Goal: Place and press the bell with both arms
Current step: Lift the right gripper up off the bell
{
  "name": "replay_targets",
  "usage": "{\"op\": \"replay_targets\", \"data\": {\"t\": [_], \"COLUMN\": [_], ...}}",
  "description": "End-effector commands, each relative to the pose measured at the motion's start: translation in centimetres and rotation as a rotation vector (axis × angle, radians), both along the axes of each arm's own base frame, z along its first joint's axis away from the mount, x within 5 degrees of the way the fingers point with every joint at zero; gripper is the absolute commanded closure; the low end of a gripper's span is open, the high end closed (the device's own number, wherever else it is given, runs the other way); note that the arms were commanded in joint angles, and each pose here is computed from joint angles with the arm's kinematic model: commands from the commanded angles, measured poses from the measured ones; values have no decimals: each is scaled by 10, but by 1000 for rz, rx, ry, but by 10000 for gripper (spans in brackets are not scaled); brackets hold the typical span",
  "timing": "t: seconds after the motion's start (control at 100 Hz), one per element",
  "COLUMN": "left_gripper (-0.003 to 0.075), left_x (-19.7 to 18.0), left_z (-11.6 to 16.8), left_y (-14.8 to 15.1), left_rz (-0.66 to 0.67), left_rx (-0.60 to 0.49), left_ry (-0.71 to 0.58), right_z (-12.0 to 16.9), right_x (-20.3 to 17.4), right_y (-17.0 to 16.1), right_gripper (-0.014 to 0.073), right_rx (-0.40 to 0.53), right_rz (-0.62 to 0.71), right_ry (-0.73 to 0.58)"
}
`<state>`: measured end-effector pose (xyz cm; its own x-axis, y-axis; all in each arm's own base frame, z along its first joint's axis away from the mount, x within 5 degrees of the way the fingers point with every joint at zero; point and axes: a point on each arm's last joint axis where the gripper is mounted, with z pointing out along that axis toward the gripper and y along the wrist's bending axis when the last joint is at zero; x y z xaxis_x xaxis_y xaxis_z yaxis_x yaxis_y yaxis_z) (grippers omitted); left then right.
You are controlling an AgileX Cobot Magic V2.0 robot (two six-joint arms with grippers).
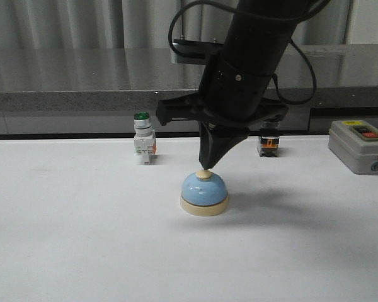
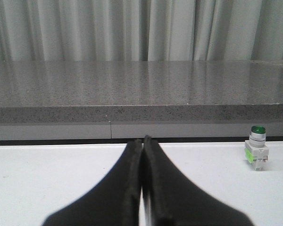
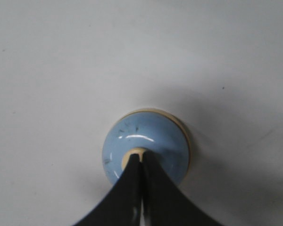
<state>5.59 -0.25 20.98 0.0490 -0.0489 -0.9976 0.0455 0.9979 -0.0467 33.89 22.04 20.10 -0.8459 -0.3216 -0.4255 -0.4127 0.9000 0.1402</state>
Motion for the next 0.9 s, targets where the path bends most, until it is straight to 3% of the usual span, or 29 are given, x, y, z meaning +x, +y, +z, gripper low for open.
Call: {"op": "replay_targets", "data": {"t": [0.0, 0.14, 0.26, 0.56, 0.89], "left_gripper": [741, 741, 741, 741, 741], "left_x": [-1, -1, -1, -1, -1], "left_z": [-6, -6, -6, -6, -6], "left_y": [1, 1, 1, 1, 1], "left_rz": [5, 5, 5, 5, 5], "left_rx": [-20, -20, -20, -20, -20], "left_ry": [-66, -66, -66, -65, -65], "right_z": [20, 13, 25, 88, 141], "right_x": [4, 5, 4, -5, -28], "right_y": [4, 5, 5, -8, -63], "right_gripper": [655, 655, 655, 655, 655], "right_rx": [46, 37, 48, 105, 100], "right_rz": [6, 5, 7, 5, -69], "right_ry": [-72, -46, -63, -192, -316]}}
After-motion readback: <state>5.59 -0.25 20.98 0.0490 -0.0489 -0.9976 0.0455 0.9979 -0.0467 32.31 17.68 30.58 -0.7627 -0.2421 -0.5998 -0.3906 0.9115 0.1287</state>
